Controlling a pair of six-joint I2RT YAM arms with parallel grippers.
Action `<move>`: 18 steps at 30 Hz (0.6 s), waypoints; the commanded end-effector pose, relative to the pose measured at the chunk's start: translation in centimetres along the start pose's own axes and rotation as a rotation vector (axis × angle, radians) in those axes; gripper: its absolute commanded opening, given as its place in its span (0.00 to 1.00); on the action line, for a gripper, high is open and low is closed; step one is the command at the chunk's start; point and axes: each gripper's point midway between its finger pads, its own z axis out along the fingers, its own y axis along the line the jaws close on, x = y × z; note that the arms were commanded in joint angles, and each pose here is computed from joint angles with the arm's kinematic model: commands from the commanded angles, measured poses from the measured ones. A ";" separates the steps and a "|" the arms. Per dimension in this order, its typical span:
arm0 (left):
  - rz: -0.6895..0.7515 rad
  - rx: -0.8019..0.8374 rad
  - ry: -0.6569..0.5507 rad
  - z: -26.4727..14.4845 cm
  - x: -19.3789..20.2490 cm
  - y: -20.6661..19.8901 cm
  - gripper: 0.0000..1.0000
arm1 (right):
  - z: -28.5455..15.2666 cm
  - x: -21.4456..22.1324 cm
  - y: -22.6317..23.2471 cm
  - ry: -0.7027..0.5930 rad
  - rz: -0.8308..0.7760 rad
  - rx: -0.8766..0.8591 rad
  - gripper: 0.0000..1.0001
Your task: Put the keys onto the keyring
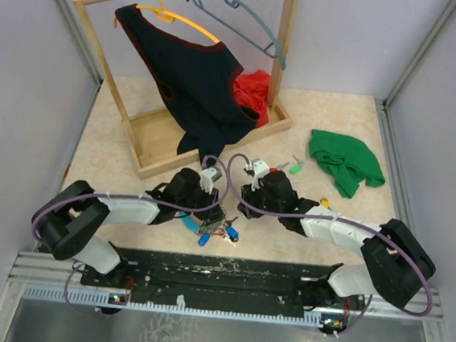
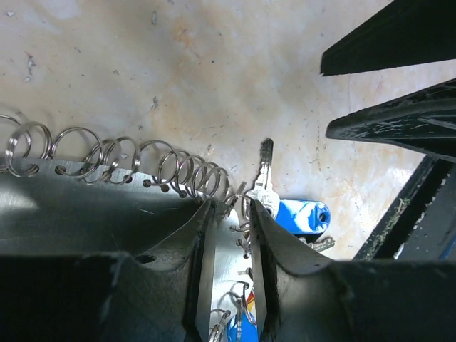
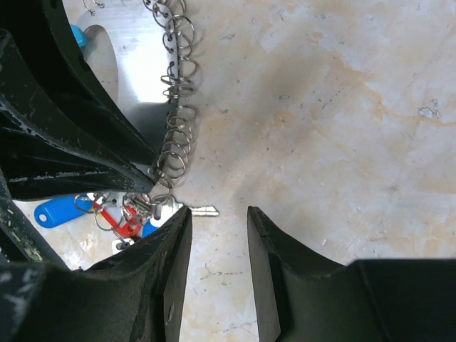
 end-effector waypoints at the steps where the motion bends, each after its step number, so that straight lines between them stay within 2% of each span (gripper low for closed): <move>1: 0.001 -0.076 -0.005 0.0 -0.5 0.6 0.32 | -0.7 -2.1 0.0 -0.091 0.008 0.001 0.38; 6: 0.022 -0.094 -0.020 -0.5 -0.9 0.4 0.32 | -0.7 -2.0 -0.1 -0.098 0.015 -0.007 0.38; 15: 0.049 -0.065 0.024 0.8 -0.2 -0.1 0.31 | -0.8 -1.6 0.2 -0.093 0.016 -0.025 0.38; 18: 0.051 -0.052 0.035 1.0 0.0 -0.3 0.30 | -0.8 -1.5 1.4 -0.091 -0.015 -0.098 0.38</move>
